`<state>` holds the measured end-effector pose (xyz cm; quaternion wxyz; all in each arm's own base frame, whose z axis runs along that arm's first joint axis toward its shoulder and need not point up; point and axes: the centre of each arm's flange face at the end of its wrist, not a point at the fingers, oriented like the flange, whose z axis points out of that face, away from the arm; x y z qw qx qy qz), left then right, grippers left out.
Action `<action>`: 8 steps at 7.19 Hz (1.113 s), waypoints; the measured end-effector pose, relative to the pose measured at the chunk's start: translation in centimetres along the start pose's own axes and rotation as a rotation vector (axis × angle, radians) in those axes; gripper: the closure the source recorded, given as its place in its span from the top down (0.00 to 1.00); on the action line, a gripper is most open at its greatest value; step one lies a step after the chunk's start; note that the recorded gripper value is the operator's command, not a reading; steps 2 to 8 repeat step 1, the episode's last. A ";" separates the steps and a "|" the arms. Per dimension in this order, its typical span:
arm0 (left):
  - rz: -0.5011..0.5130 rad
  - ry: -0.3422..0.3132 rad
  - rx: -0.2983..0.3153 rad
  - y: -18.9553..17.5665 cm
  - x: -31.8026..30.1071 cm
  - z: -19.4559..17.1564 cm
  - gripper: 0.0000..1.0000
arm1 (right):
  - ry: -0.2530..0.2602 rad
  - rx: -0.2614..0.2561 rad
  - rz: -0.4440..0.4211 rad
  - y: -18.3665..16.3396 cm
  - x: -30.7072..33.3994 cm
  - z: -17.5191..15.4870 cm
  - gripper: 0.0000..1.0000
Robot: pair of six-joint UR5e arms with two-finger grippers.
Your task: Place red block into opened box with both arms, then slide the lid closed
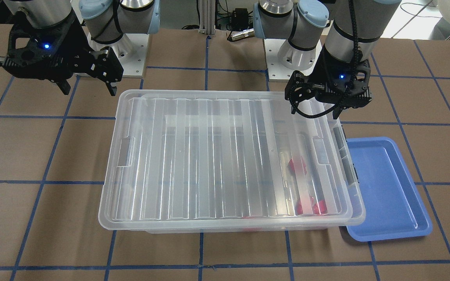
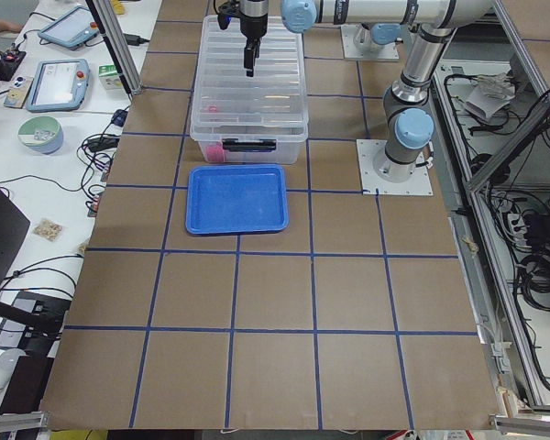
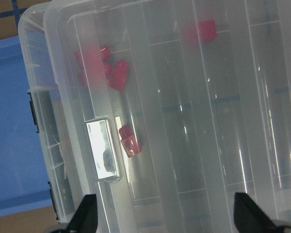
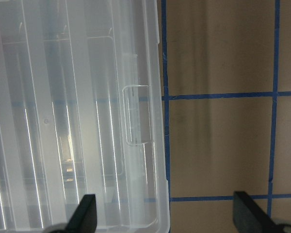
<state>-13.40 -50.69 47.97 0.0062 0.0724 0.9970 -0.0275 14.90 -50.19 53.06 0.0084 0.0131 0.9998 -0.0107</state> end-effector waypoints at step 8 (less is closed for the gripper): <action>0.000 0.000 -0.001 0.0 0.0 0.1 1.00 | 0.001 0.000 0.000 0.0 0.0 0.0 1.00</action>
